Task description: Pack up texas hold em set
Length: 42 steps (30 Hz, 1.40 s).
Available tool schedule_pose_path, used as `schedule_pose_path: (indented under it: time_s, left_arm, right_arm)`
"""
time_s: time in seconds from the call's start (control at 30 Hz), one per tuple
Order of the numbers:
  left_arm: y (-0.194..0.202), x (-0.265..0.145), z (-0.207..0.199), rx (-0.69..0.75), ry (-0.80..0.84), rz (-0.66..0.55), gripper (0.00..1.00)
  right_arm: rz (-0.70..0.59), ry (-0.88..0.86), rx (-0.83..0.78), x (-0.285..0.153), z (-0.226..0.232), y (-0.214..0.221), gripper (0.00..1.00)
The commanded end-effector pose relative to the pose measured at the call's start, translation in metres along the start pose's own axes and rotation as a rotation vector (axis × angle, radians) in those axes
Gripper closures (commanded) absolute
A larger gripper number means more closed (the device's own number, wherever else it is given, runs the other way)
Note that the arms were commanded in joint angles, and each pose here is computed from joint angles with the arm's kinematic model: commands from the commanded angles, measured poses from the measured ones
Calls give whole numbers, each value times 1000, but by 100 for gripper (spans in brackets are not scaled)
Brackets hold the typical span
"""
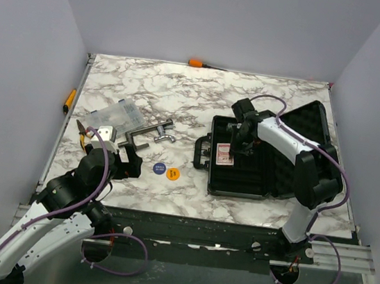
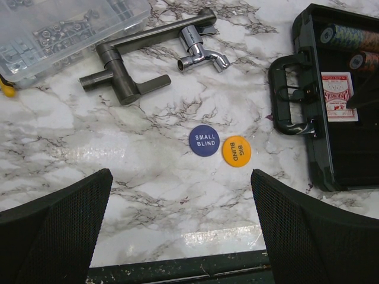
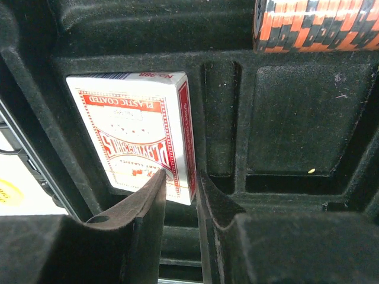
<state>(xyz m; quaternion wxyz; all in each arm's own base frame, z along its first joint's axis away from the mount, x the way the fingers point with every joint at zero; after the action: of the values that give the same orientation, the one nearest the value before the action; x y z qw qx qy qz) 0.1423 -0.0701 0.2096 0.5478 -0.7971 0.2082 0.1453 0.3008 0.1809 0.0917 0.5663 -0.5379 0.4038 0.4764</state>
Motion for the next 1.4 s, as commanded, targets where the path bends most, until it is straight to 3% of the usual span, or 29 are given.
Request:
schedule_pose_path:
  time_s: [0.0,0.57,0.93,1.13,1.37]
  left_arm:
    - [0,1,0,0,6,-5,1]
    - [1,2,-1,4,10,6,1]
    - [3,3,-2,11,12,16,1]
    - [3,3,-2,14,15,20,1]
    - [3,3,-3,17,18,27,1]
  right_arm:
    - [8,11,7,13,1,3,71]
    - [68,-72,47,36,5,29,87]
    - [121,17,70,59,-17,62,99]
    - [114,124,85,64,-33,68,99]
    - [88,125,90,56,-28,52,99]
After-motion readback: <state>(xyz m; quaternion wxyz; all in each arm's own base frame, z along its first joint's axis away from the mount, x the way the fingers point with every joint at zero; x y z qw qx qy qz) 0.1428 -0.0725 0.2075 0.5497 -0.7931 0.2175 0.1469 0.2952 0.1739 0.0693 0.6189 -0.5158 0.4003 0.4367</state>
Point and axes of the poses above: each gripper's point midway between its finger pads, its own x axis out along the fingers, its own z axis along the line the jaws close on, y = z × x, the point moved 4 cm from there along -x, back along the fingers, and after that the axes turned 5 degrees about -x, right-handed, at the moved point
